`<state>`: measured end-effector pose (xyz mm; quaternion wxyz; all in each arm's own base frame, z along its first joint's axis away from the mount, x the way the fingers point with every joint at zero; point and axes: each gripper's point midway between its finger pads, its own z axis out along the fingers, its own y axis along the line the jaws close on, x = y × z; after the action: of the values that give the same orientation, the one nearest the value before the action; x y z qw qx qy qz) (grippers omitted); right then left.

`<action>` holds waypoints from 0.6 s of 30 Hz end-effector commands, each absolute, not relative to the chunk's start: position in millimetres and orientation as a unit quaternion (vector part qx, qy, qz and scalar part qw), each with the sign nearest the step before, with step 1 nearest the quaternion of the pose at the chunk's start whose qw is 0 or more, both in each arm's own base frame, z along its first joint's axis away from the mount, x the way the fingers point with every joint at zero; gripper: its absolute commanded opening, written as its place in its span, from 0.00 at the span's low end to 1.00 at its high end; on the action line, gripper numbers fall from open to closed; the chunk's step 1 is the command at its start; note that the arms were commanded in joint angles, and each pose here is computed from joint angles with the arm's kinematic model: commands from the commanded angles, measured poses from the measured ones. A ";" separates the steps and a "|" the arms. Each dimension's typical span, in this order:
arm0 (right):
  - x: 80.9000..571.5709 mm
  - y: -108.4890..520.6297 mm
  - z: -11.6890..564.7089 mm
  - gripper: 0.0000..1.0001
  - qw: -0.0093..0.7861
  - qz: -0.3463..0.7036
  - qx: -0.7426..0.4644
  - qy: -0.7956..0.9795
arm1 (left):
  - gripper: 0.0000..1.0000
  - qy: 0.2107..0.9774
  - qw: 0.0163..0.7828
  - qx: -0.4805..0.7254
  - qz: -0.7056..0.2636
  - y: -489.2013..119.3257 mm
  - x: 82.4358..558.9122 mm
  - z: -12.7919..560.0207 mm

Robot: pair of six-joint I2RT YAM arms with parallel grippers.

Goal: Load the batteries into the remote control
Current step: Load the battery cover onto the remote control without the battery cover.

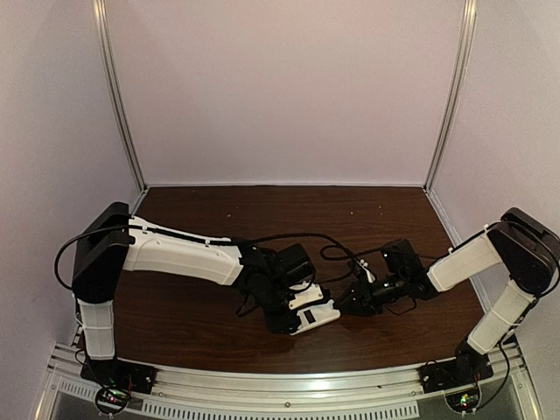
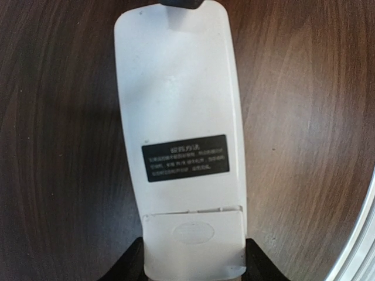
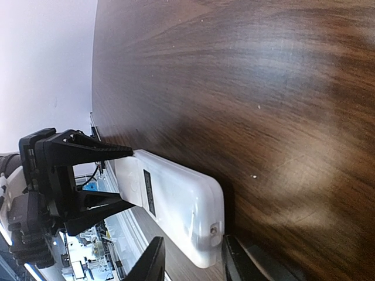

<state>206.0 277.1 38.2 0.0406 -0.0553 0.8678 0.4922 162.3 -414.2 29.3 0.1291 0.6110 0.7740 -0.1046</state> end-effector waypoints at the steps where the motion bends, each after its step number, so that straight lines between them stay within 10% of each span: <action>1: 202.5 279.8 43.2 0.35 0.045 0.501 -0.063 0.862 | 0.46 0.776 0.112 0.610 -0.116 -418.2 155.7 21.6; 18: 202.0 279.0 41.3 0.35 0.044 0.497 -0.063 0.864 | 0.65 0.769 0.119 0.616 -0.126 -420.3 153.9 26.3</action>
<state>204.4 277.7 37.8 0.0384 -0.0556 0.8679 0.4921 158.6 -415.7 28.6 0.1225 0.6122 0.7727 -0.1147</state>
